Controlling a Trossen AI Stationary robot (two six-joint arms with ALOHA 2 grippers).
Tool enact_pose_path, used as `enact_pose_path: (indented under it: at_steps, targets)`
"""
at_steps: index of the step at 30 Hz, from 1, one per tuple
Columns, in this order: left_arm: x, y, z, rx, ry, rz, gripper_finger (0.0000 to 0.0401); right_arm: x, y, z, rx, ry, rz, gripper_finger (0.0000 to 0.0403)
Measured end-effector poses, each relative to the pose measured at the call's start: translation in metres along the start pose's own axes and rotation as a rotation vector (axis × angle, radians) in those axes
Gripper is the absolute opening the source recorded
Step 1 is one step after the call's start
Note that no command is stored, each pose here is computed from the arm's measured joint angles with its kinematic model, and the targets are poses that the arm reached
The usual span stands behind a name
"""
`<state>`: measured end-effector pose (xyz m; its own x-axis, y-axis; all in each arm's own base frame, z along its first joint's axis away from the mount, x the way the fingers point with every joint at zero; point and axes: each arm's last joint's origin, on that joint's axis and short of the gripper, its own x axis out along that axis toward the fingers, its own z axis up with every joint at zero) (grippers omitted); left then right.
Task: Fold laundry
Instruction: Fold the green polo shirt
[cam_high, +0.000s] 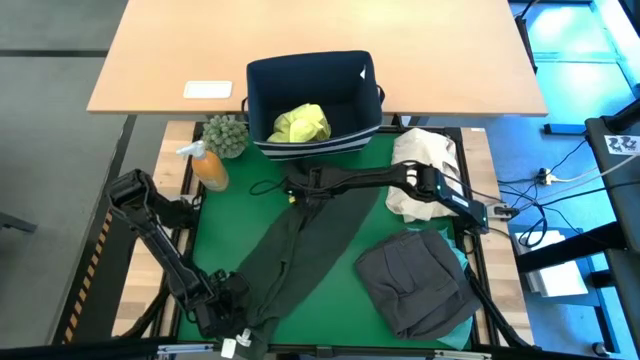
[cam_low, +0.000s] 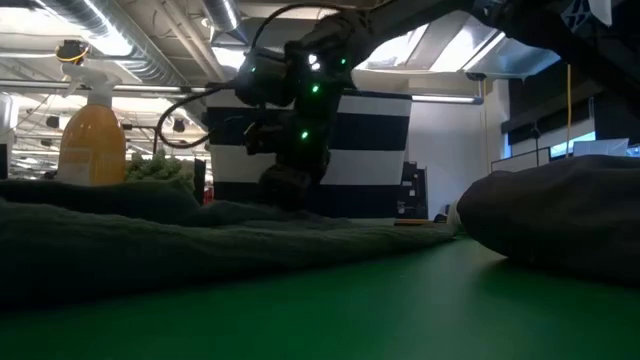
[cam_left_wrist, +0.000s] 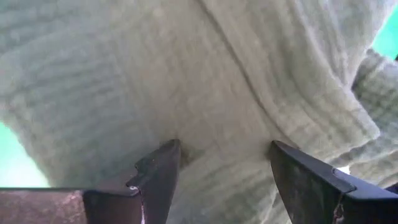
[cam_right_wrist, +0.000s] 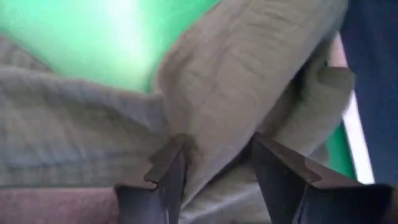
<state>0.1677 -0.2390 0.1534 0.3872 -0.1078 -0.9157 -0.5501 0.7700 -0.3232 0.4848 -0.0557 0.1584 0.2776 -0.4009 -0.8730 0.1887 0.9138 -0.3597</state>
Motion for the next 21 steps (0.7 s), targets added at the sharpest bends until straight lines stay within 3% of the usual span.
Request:
enact_pose_path:
  at_steps: [15,21]
  targets:
    - [-0.003,0.002,-0.009,-0.034,0.012,0.012,0.0242,-0.056,-0.001,-0.016,-0.026,0.117,-0.090,0.0177]
    - [-0.003,0.002,-0.009,-0.029,0.006,0.011,0.0242,-0.058,0.002,-0.003,0.039,-0.007,-0.021,0.0177]
